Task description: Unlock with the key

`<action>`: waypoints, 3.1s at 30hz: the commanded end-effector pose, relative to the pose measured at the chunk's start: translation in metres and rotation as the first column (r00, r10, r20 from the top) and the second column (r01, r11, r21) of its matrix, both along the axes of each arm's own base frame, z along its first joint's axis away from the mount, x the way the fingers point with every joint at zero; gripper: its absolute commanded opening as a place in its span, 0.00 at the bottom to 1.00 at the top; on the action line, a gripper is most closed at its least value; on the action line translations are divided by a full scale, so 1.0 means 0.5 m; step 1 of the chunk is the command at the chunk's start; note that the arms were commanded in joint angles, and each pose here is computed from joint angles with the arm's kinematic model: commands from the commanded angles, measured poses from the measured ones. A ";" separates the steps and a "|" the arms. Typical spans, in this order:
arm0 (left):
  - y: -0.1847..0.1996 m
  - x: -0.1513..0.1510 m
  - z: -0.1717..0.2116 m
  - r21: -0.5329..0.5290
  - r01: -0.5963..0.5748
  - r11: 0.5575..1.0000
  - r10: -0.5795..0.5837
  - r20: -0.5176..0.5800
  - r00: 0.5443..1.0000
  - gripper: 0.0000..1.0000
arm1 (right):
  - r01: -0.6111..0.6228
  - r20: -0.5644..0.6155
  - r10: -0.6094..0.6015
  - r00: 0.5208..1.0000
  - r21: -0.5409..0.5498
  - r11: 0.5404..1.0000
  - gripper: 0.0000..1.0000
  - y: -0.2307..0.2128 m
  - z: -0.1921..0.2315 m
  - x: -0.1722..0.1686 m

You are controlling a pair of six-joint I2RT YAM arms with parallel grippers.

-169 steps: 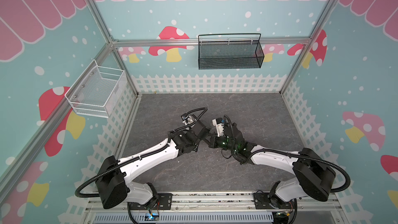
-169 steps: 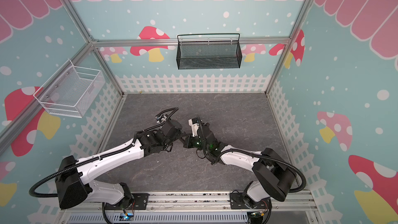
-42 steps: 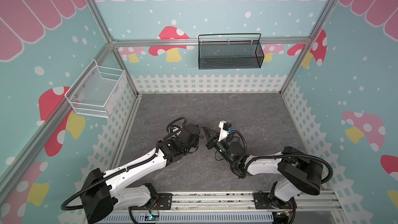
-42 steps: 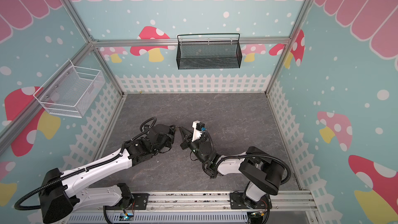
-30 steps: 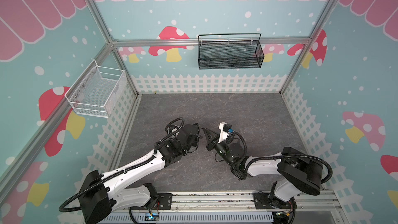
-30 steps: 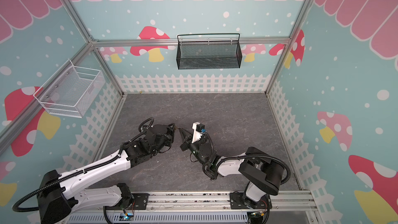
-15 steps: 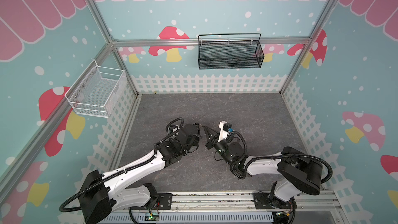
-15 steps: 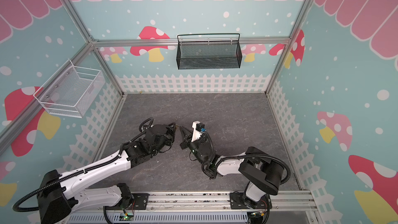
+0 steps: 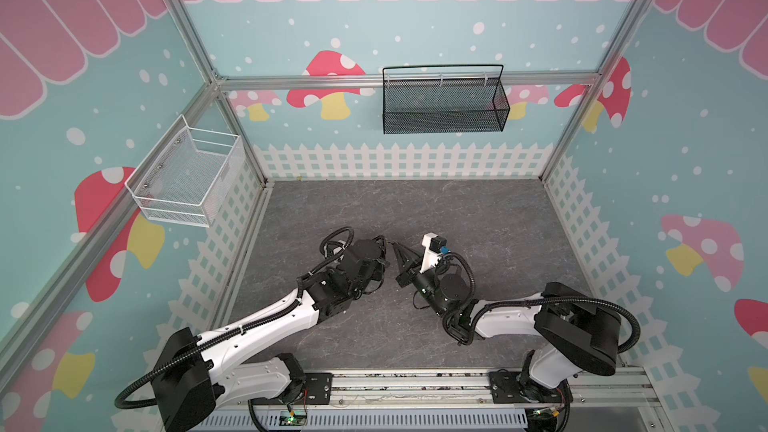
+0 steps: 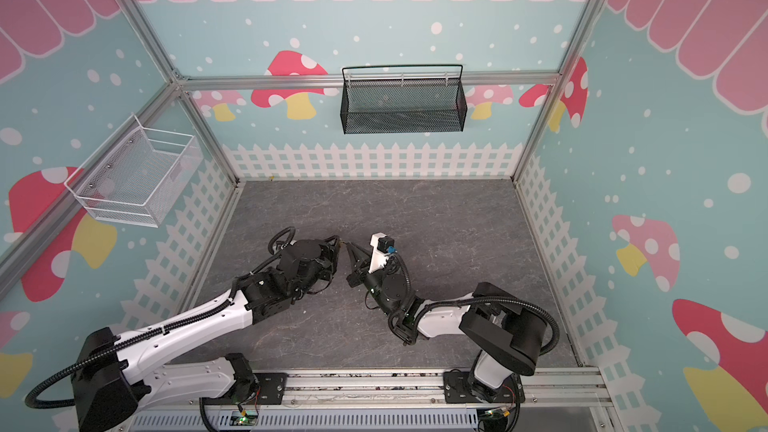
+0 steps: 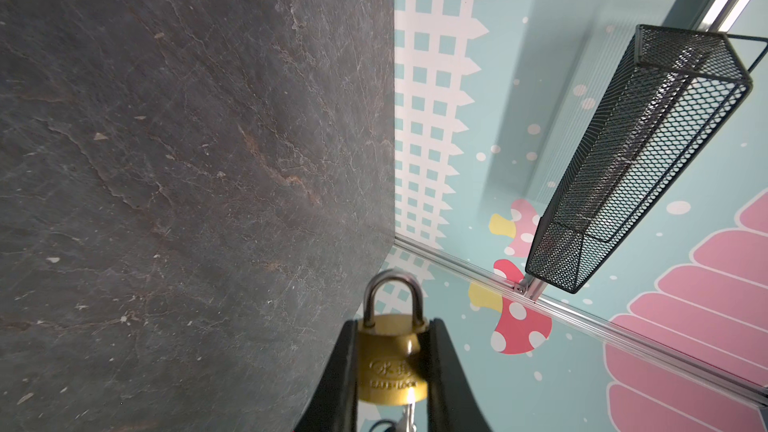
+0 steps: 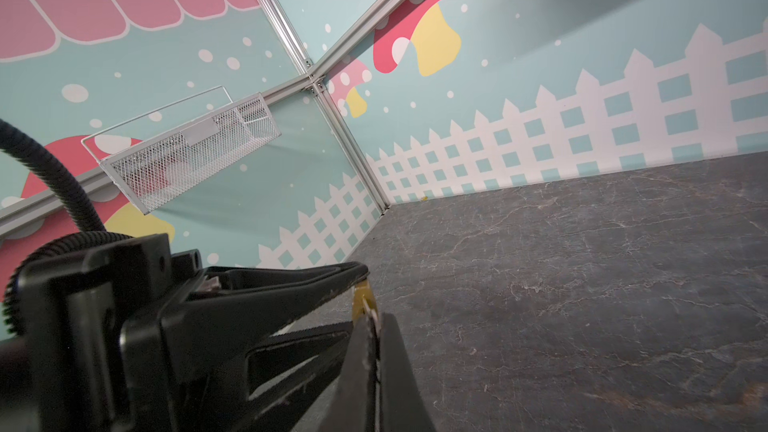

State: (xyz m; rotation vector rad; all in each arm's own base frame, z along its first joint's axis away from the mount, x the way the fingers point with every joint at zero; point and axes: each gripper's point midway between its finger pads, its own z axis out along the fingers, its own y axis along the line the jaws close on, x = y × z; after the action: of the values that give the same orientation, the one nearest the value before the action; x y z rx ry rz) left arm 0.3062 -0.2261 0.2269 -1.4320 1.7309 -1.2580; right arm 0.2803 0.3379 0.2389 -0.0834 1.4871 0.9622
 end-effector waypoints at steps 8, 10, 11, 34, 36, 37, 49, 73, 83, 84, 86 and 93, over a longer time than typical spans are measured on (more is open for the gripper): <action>-0.015 0.005 0.020 -0.067 0.013 0.998 -0.011 0.030 0.999 0.00 | -0.018 0.016 0.018 1.000 -0.011 1.000 0.00 0.013 -0.006 -0.002; -0.017 0.004 0.020 -0.071 0.019 0.997 -0.017 0.030 0.999 0.00 | -0.003 0.010 0.003 1.000 -0.015 1.000 0.00 0.008 -0.013 0.000; -0.018 0.004 0.022 -0.074 0.022 0.997 -0.020 0.033 0.999 0.00 | -0.003 0.014 0.003 1.000 -0.015 1.000 0.00 0.008 -0.011 0.000; -0.069 -0.018 0.102 -0.075 0.165 0.983 -0.158 0.099 0.982 0.00 | -0.045 0.150 0.064 0.987 -0.124 0.991 0.00 0.052 0.032 -0.005; -0.078 -0.025 0.112 -0.086 0.200 0.976 -0.190 0.109 0.976 0.00 | -0.042 0.156 0.063 0.986 -0.135 0.990 0.00 0.050 0.031 -0.008; -0.076 -0.026 0.117 -0.078 0.201 0.977 -0.191 0.115 0.975 0.00 | -0.036 0.161 0.059 0.985 -0.141 0.989 0.00 0.047 0.031 -0.007; -0.061 -0.037 0.145 0.069 0.240 0.968 -0.248 0.137 0.959 0.00 | -0.181 0.115 0.199 0.973 -0.147 0.972 0.00 0.072 0.064 -0.038; -0.080 -0.064 0.141 0.184 0.317 0.931 -0.341 0.122 0.932 0.00 | -0.073 0.111 0.093 0.989 -0.174 0.982 0.00 0.010 0.084 -0.039; -0.092 -0.073 0.124 0.222 0.325 0.919 -0.352 0.095 0.931 0.00 | -0.170 0.074 0.170 0.983 -0.005 0.985 0.00 0.021 0.146 -0.060; -0.092 -0.073 0.125 0.222 0.325 0.919 -0.352 0.096 0.931 0.00 | -0.177 0.080 0.175 0.981 0.013 0.984 0.00 0.018 0.156 -0.063; -0.091 -0.073 0.120 0.222 0.323 0.920 -0.349 0.091 0.933 0.00 | -0.182 0.089 0.179 0.980 0.020 0.983 0.00 0.015 0.165 -0.068; -0.084 -0.067 0.134 0.207 0.293 0.934 -0.321 0.117 0.940 0.00 | -0.174 0.098 0.176 0.979 -0.035 0.984 0.00 0.029 0.147 -0.068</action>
State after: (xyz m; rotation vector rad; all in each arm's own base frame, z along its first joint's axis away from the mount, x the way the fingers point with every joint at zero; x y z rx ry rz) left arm 0.2915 -0.2366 0.2903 -1.0437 1.8568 -1.1585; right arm 0.2616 0.3331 0.2903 -0.2110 1.4806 0.9775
